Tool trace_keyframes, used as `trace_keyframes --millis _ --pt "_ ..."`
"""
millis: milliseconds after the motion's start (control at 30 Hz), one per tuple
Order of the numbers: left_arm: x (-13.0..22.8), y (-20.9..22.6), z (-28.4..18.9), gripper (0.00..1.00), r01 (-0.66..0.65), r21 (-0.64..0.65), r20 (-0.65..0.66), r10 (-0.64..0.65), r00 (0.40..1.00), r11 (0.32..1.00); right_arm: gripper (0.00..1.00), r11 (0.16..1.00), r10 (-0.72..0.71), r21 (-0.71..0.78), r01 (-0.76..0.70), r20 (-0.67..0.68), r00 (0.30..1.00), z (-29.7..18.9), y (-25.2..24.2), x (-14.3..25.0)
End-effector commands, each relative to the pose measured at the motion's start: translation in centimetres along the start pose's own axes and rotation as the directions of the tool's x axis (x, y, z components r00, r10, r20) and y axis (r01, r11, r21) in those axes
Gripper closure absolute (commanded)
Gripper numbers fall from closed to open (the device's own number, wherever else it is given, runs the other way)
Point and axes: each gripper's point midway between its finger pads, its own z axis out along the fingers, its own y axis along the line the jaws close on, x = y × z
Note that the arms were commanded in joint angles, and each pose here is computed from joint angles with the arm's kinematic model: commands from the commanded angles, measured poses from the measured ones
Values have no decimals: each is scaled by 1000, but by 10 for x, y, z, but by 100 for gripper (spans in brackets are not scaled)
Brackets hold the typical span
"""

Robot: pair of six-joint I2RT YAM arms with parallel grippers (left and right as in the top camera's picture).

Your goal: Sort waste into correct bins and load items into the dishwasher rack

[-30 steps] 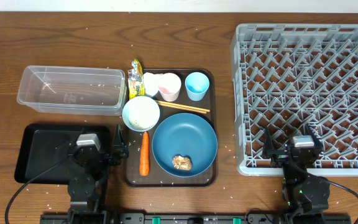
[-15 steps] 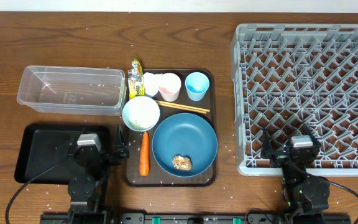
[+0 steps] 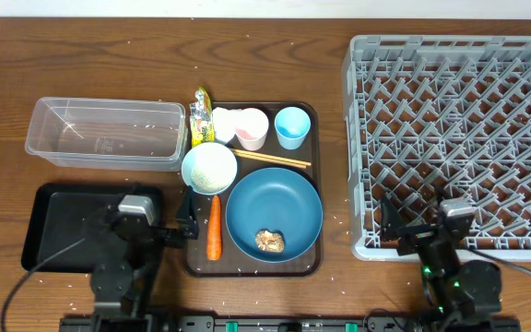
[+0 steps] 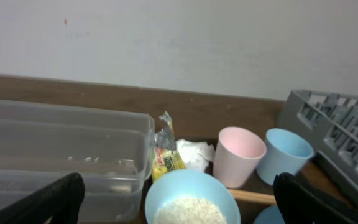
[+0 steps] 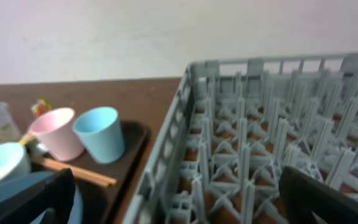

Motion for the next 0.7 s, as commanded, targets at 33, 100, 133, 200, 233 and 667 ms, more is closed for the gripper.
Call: trace_keyframes --millis 33,100,133,200,233,667 --pt "-31 -6 -2 2 2 -10 -89 -3 996 1000 1 997 76 -3 -76 -87 993 -6 9 -27" --pt "-32 -8 2 2 20 -12 -189 -22 982 1000 1 996 89 6 -89 -174 981 -6 12 -31" --pt "-32 -9 4 2 32 -16 -247 -35 968 999 1 995 99 21 -96 -232 968 -5 12 -32" --pt "-33 -10 7 2 47 -32 -346 -56 937 998 1 994 112 46 -103 -323 940 -4 12 -33" --pt "-34 -10 9 2 54 -43 -392 -66 918 998 1 993 121 60 -106 -374 920 -2 12 -34" --pt "-47 -43 44 2 262 24 -621 -191 760 965 1 979 177 57 -195 -707 685 42 30 -28"
